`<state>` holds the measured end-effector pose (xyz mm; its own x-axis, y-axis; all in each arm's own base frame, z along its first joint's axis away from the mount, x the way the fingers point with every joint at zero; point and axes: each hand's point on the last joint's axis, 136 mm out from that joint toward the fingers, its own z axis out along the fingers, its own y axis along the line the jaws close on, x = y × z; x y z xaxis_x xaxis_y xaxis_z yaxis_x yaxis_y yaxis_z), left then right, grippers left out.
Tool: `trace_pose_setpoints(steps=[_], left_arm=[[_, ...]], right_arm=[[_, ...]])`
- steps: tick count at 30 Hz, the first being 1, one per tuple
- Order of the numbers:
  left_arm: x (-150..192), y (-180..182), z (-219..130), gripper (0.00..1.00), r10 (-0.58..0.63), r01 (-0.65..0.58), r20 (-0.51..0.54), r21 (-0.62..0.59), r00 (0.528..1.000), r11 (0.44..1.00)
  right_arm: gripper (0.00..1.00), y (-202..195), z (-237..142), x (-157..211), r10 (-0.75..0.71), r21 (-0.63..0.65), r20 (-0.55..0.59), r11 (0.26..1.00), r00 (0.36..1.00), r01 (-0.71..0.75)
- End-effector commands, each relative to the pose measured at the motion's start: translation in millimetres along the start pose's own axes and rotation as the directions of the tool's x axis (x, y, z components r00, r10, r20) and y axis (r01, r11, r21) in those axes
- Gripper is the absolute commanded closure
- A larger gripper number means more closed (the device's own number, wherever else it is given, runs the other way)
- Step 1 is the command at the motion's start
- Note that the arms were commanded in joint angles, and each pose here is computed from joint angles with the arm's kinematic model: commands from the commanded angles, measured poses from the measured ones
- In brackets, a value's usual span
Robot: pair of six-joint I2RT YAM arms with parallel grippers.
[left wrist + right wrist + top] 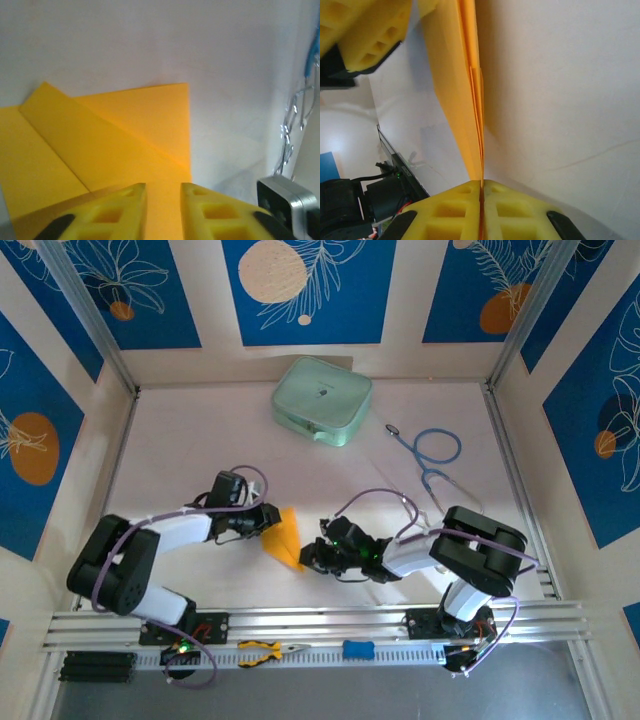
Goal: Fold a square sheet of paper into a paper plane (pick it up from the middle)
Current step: Turn over the paper at the bottom-center of the table.
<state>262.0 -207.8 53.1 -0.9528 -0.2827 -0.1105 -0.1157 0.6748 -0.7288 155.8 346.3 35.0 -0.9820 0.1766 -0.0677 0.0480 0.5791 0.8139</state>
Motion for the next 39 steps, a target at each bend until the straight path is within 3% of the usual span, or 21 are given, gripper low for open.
trace_pose_setpoints(steps=[1, 5, 9, 15, 19, 22, 26, 29, 32, 37, 39], left_arm=[[-8.5, -27.3, -25.6, 0.56, 0.049, -0.049, 0.029, 0.019, 0.998, 0.999], [-10.4, -38.0, -47.3, 0.41, 0.103, -0.102, 0.061, -0.01, 0.993, 0.995], [-6.8, -36.3, -54.7, 0.38, 0.106, -0.105, 0.079, -0.018, 0.991, 0.994], [-5.7, -19.6, -61.4, 0.37, 0.094, -0.084, 0.126, -0.083, 0.988, 0.993], [-9.1, -10.1, -67.4, 0.35, 0.075, -0.053, 0.167, -0.132, 0.983, 0.99], [-10.5, -6.4, -70.7, 0.32, 0.078, -0.049, 0.171, -0.169, 0.982, 0.984], [-10.7, 2.1, -72.8, 0.26, 0.075, -0.038, 0.172, -0.207, 0.982, 0.978], [-11.3, 8.5, -77.0, 0.23, 0.065, -0.02, 0.184, -0.236, 0.981, 0.972], [-15.0, 19.4, -85.2, 0.2, 0.039, 0.024, 0.21, -0.291, 0.977, 0.956], [-20.9, 29.2, -101.4, 0.16, 0.012, 0.077, 0.252, -0.341, 0.968, 0.937], [-23.1, 29.3, -105.3, 0.15, 0.013, 0.08, 0.262, -0.342, 0.965, 0.936]], right_arm=[[0.9, 4.9, -14.2, -8.2, -0.071, 0.019, 0.046, 0.997, 0.996, 0.07], [0.9, -3.8, -42.4, -16.5, -0.152, 0.166, 0.082, 0.977, 0.985, 0.136], [0.9, -5.3, -85.5, -29.9, -0.27, 0.344, 0.115, 0.914, 0.956, 0.216], [0.91, -1.5, -155.1, -50.6, -0.444, 0.613, 0.083, 0.729, 0.892, 0.306], [0.94, -8.5, -208.7, -67.3, -0.522, 0.848, 0.082, 0.484, 0.849, 0.216], [0.94, -7.6, -227.0, -72.2, -0.565, 0.939, 0.028, 0.297, 0.825, 0.172], [0.93, 0.5, -230.2, -73.0, -0.595, 0.991, -0.051, 0.071, 0.802, 0.116], [0.92, 4.6, -211.8, -70.7, -0.599, 0.987, -0.155, -0.061, 0.786, 0.148], [0.9, 1.5, -165.9, -60.4, -0.592, 0.953, -0.277, -0.067, 0.757, 0.296], [0.89, -7.8, -99.5, -35.8, -0.591, 0.864, -0.315, 0.146, 0.743, 0.482], [0.88, -9.5, -84.2, -28.8, -0.589, 0.831, -0.326, 0.195, 0.74, 0.521]])
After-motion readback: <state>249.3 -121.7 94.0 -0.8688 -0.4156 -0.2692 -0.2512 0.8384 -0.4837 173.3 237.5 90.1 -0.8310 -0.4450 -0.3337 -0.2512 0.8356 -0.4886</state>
